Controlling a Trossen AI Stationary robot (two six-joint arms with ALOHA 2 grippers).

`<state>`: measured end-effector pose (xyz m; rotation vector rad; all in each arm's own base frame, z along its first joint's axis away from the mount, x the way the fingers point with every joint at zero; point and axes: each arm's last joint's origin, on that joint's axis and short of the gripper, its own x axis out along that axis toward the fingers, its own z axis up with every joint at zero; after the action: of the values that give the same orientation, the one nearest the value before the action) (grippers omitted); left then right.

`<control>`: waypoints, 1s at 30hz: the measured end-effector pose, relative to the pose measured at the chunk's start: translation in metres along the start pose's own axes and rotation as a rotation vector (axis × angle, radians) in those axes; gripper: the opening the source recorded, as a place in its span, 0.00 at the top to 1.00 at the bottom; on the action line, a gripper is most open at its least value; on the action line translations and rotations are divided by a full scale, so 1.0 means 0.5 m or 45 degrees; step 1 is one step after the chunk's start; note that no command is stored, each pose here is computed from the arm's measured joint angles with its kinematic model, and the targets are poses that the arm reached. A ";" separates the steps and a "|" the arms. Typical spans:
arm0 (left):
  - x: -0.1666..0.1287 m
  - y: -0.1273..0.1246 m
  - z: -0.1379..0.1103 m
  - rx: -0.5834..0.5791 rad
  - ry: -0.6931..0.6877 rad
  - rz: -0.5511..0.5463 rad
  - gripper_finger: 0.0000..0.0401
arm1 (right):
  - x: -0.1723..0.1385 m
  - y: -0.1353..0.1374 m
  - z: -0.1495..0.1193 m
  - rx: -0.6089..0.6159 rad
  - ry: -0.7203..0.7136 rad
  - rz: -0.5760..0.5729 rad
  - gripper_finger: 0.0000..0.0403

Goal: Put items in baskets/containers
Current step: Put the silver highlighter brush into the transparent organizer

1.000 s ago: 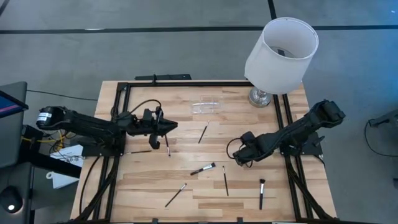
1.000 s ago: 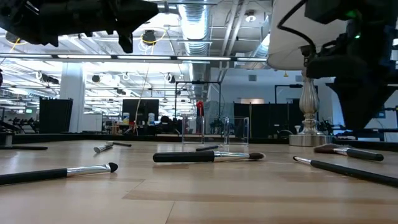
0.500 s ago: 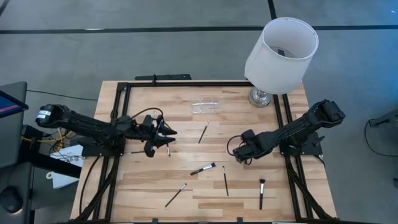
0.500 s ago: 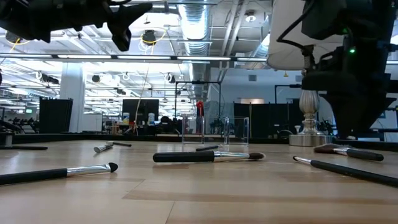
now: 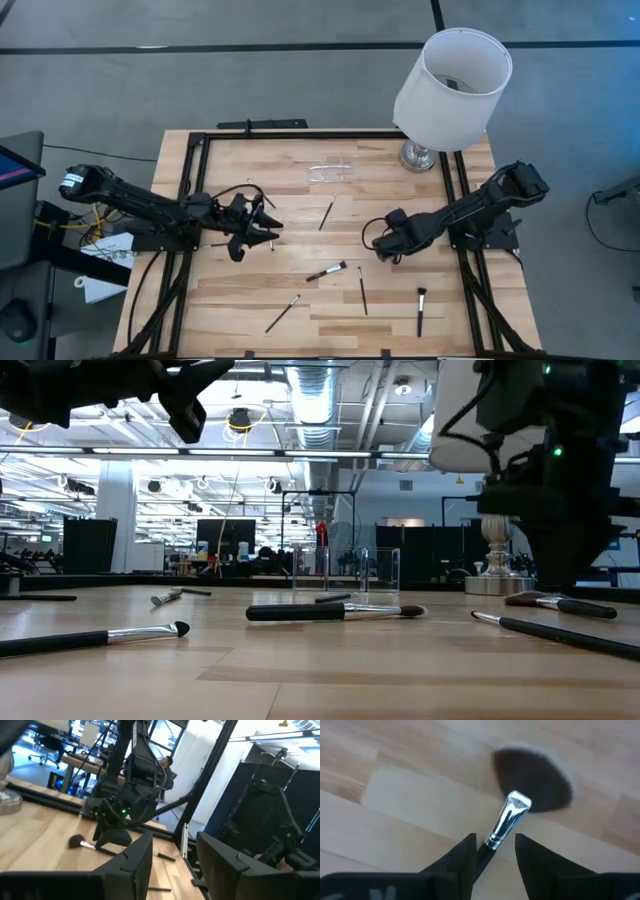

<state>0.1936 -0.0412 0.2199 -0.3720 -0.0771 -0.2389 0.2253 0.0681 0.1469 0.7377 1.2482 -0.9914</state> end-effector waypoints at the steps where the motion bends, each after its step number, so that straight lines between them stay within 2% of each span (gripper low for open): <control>1: -0.002 0.001 -0.004 -0.013 0.007 0.008 0.63 | 0.007 0.002 -0.001 -0.003 0.023 -0.019 0.65; 7: -0.012 0.006 -0.024 -0.079 0.044 0.030 0.63 | 0.036 0.013 -0.014 -0.028 0.003 -0.098 0.59; 11: -0.017 0.003 -0.036 -0.095 0.072 0.018 0.63 | 0.042 0.017 -0.023 -0.046 -0.013 -0.103 0.60; 15: -0.020 -0.006 -0.043 -0.122 0.094 -0.010 0.63 | 0.041 0.020 -0.036 -0.067 -0.032 -0.090 0.67; 24: -0.022 -0.027 -0.051 -0.126 0.124 -0.081 0.63 | 0.042 0.026 -0.043 -0.101 -0.019 -0.054 0.91; 30: -0.024 -0.045 -0.057 -0.126 0.140 -0.117 0.63 | 0.036 0.034 -0.067 -0.165 -0.085 -0.009 0.90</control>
<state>0.1774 -0.0694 0.1997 -0.4537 0.0261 -0.3545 0.2269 0.1014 0.1219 0.5957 1.2453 -0.9244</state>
